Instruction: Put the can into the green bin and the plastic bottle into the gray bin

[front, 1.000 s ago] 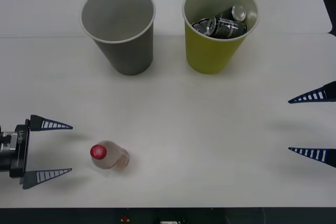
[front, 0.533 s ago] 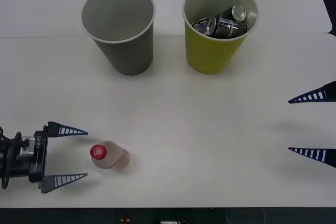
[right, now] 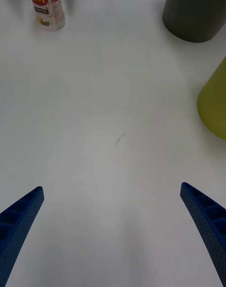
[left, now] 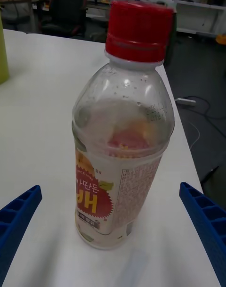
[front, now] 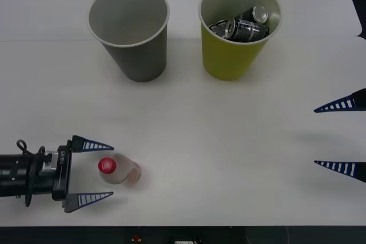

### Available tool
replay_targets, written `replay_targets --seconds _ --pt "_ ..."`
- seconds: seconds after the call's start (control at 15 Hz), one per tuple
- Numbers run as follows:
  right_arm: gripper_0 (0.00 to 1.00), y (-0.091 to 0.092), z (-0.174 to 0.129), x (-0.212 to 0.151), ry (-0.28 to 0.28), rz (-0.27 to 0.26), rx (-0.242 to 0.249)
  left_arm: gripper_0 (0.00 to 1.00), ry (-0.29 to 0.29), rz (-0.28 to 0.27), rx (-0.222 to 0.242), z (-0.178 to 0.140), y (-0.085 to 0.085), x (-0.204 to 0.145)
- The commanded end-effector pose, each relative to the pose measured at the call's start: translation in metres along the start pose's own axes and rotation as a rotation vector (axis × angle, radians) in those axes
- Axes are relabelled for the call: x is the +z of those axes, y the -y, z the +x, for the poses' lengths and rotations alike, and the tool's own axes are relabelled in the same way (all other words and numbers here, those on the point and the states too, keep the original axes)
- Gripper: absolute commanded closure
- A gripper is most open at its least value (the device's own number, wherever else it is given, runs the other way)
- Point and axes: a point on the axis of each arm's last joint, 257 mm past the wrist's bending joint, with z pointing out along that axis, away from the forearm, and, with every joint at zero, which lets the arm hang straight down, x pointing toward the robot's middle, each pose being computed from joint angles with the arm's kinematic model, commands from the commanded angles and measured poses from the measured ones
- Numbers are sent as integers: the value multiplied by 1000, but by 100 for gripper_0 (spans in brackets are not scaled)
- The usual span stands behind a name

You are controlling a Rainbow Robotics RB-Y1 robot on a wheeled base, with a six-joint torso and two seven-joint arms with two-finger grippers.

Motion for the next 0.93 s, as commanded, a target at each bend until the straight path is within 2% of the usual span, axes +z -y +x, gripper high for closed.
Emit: replay_targets --seconds 0.07,0.47,0.53,0.6,0.67,0.93 --pt "0 0 0 0 0 0 0 0 17 3 -5 -1 1 17" --pt "0 0 0 0 0 0 0 0 15 6 -2 1 -1 33" --pt "0 0 0 0 0 0 0 4 15 5 -3 1 0 32" --pt "0 0 0 0 0 0 0 54 16 7 -3 1 0 33" --pt "0 0 0 0 0 0 0 100 17 7 -3 1 1 34" --pt "0 0 0 0 0 0 0 100 25 8 -6 0 1 38"
